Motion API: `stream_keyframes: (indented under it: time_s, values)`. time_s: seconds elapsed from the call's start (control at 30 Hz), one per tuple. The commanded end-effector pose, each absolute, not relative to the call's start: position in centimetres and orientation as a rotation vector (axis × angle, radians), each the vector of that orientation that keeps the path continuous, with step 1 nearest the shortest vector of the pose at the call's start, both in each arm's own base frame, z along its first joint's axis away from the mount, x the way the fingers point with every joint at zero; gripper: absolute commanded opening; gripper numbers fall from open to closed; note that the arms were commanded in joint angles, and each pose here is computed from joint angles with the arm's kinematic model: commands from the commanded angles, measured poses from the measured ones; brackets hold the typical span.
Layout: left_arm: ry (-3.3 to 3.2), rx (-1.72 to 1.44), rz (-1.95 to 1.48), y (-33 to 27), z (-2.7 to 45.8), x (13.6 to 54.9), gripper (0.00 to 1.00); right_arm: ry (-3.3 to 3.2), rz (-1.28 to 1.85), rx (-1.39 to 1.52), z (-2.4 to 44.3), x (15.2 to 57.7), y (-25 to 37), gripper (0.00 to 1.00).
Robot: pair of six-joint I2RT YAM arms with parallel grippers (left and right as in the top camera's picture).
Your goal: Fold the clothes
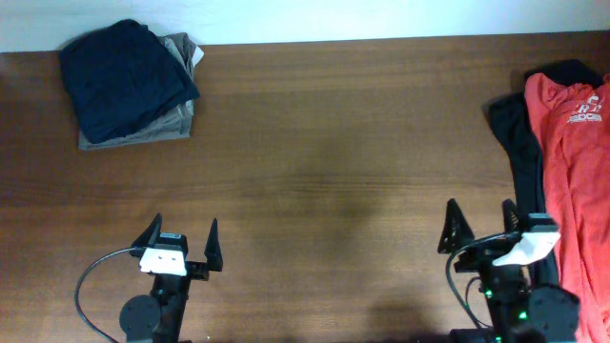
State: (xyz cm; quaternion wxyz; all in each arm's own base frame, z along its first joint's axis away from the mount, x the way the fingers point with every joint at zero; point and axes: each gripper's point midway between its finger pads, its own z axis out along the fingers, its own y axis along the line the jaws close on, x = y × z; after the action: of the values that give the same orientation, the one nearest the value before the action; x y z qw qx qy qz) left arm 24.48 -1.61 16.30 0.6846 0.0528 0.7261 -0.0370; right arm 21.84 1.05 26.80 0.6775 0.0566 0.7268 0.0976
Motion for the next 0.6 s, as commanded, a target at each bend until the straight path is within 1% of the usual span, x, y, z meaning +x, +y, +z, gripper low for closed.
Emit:
stream_keyframes:
  time_s: [0.0,0.23,0.57]
  values:
    - [1.625,0.12,-0.071,-1.5,16.2,24.5,0.99,1.603,0.212,0.042,25.1,22.3,1.9,0.99]
    - [1.625,0.12,-0.071,-1.5,16.2,24.5,0.99,1.508,0.193,-0.042,21.8,24.1,2.7,0.99]
    - [1.625,0.12,-0.071,-1.5,16.2,24.5,0.99,1.507,0.152,-0.071,19.1,24.4,2.5,0.98]
